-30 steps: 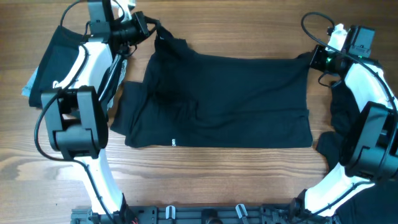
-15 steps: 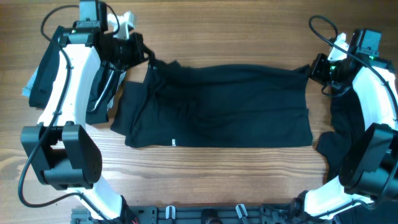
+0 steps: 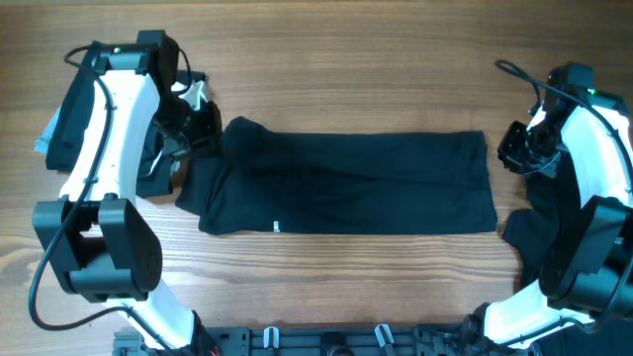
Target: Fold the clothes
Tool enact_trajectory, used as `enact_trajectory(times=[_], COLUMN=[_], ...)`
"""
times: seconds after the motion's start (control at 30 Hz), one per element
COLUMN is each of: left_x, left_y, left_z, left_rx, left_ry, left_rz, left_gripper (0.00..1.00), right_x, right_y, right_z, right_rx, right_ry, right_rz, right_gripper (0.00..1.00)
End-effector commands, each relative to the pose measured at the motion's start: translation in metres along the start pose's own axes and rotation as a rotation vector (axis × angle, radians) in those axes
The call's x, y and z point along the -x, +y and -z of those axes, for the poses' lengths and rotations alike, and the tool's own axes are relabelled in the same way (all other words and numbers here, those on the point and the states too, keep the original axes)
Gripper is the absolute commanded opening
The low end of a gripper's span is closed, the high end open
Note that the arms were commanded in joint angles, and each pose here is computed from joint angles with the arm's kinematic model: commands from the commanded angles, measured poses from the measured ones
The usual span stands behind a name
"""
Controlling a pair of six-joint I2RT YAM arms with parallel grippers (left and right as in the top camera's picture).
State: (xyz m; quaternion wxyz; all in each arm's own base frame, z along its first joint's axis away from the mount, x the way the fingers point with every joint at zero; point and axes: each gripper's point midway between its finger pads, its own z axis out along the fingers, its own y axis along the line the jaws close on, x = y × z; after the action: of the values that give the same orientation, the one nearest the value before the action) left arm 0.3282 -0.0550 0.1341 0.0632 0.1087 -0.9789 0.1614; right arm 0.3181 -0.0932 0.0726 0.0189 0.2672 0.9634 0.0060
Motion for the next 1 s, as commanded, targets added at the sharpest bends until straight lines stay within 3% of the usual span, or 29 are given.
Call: enact_trajectory(times=[0.0,0.2,0.23,0.3,0.43,0.53,0.67,0.77,0.9,0.97], left_x=[0.0,-0.001,-0.003,-0.004,-0.001,0.003,0.016,0.018,0.033,0.039], left_y=[0.018,0.019,0.019,0.019,0.02,0.018,0.001,-0.024,-0.057,-0.06], left_z=[0.003,0.003,0.003,0.004,0.004,0.003,-0.004,-0.019,-0.056,-0.075], left_rx=[0.109,0.113,0.114,0.116,0.12,0.115,0.103,0.059,0.052,0.079], left_ry=[-0.016,-0.013,-0.005,-0.002,-0.015,-0.031,-0.086,-0.101,-0.194,-0.229], left_rz=[0.01,0.011,0.014,0.01,0.007,-0.001,-0.061,-0.132,-0.277,-0.315], left_gripper=[0.04,0.04,0.07,0.13,0.17,0.18,0.21,0.22,0.35,0.37], right_x=[-0.005,-0.005,-0.005,-0.005,-0.003,0.003,0.017,0.023,0.023,0.022], right_y=[-0.01,-0.01,-0.01,-0.01,-0.009,-0.006,0.039,0.052,0.057,0.057], right_z=[0.004,0.004,0.004,0.004,0.004,0.004,0.009,0.013,0.015,0.015], right_rx=[-0.047,-0.046,-0.046,-0.042,-0.037,-0.025,0.221,0.296,0.328,0.328], right_ry=[0.009,0.008,0.009,0.01,0.0,-0.026,-0.077,-0.101,-0.101,-0.096], right_rz=[-0.012,-0.003,0.003,0.004,0.003,-0.001,0.103,0.112,0.116,0.114], right_gripper=[0.13,0.13,0.17,0.44,0.64,0.69,0.68,0.67,0.67,0.68])
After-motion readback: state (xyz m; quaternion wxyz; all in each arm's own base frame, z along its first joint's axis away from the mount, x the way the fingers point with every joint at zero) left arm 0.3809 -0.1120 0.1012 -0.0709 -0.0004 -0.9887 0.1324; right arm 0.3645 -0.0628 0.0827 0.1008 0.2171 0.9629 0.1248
